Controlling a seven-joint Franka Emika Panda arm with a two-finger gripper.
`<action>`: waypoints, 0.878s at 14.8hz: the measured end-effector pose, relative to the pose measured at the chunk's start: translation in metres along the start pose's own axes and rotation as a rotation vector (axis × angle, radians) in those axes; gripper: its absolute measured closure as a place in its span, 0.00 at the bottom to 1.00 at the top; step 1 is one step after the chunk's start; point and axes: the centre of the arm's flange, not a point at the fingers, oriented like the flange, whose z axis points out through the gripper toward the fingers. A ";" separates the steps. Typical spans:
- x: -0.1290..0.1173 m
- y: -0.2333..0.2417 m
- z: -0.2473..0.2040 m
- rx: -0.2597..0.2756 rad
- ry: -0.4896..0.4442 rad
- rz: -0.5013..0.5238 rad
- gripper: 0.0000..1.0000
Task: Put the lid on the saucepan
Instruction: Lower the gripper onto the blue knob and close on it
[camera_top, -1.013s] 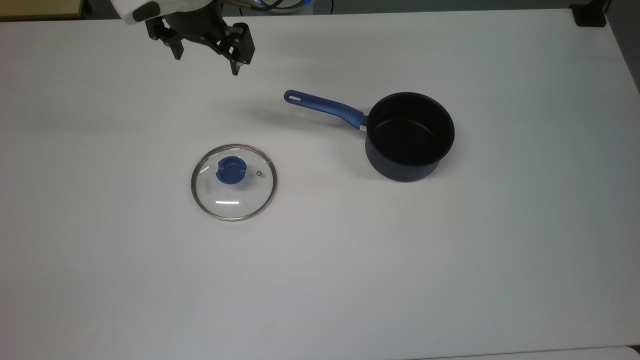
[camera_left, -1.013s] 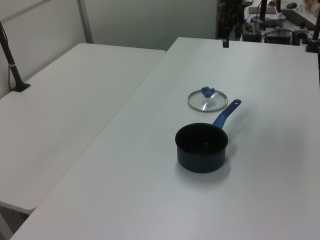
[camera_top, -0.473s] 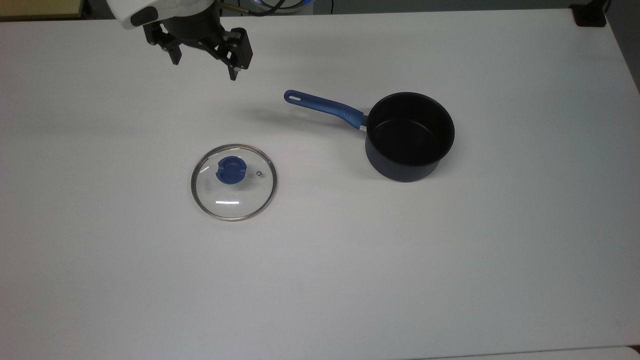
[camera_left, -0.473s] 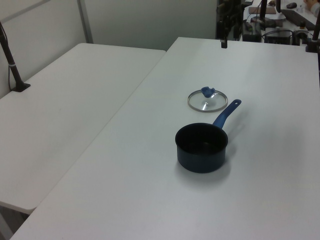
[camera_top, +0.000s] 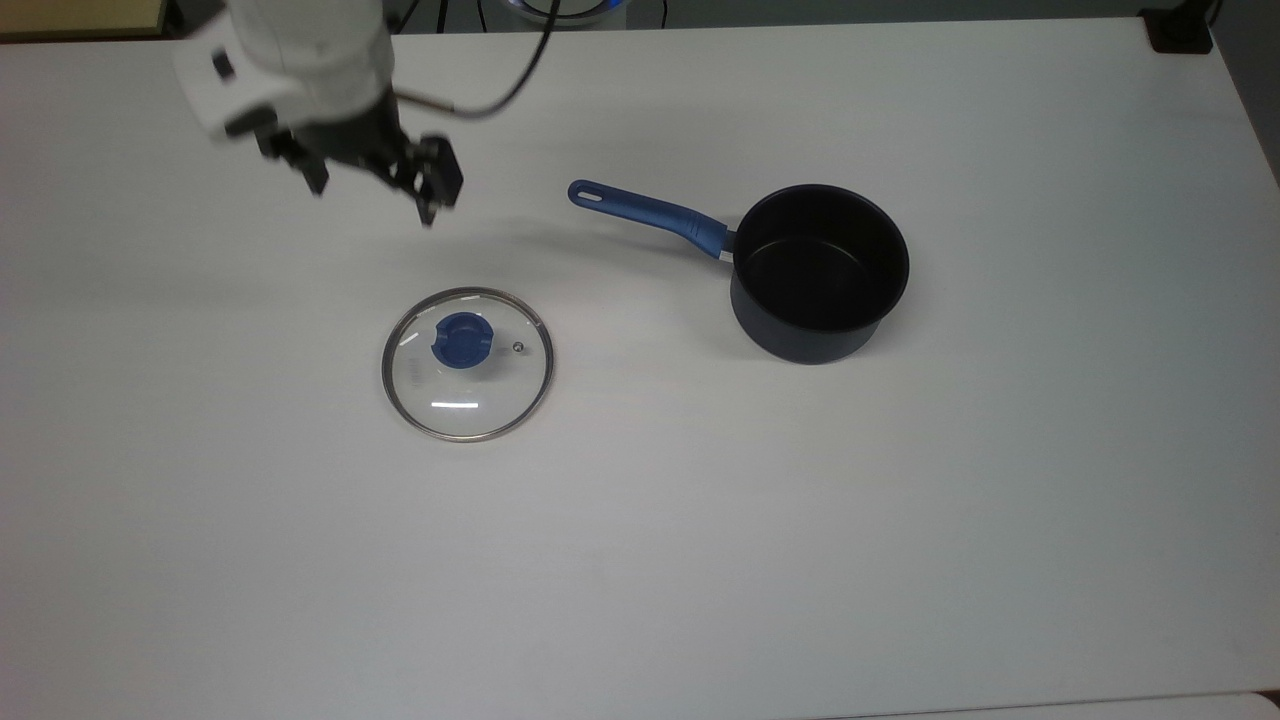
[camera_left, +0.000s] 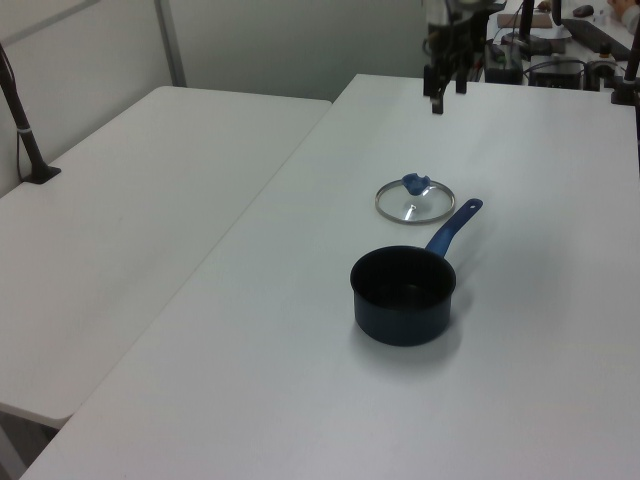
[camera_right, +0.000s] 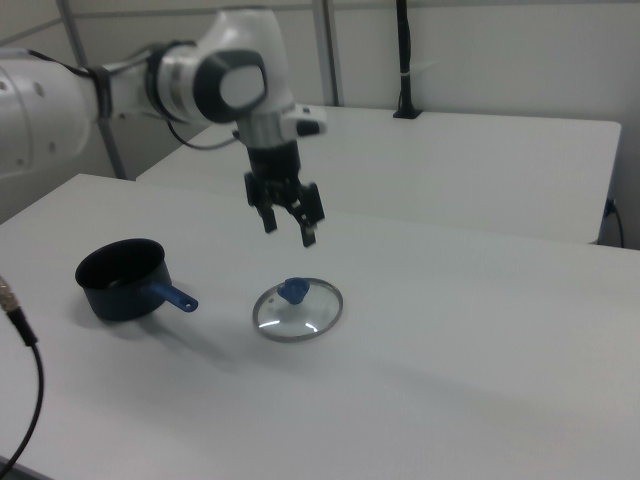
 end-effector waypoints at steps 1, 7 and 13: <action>0.010 -0.005 0.021 -0.008 -0.004 -0.004 0.00; 0.034 -0.029 0.098 -0.031 -0.039 -0.034 0.00; 0.041 -0.066 0.136 -0.043 -0.039 -0.087 0.00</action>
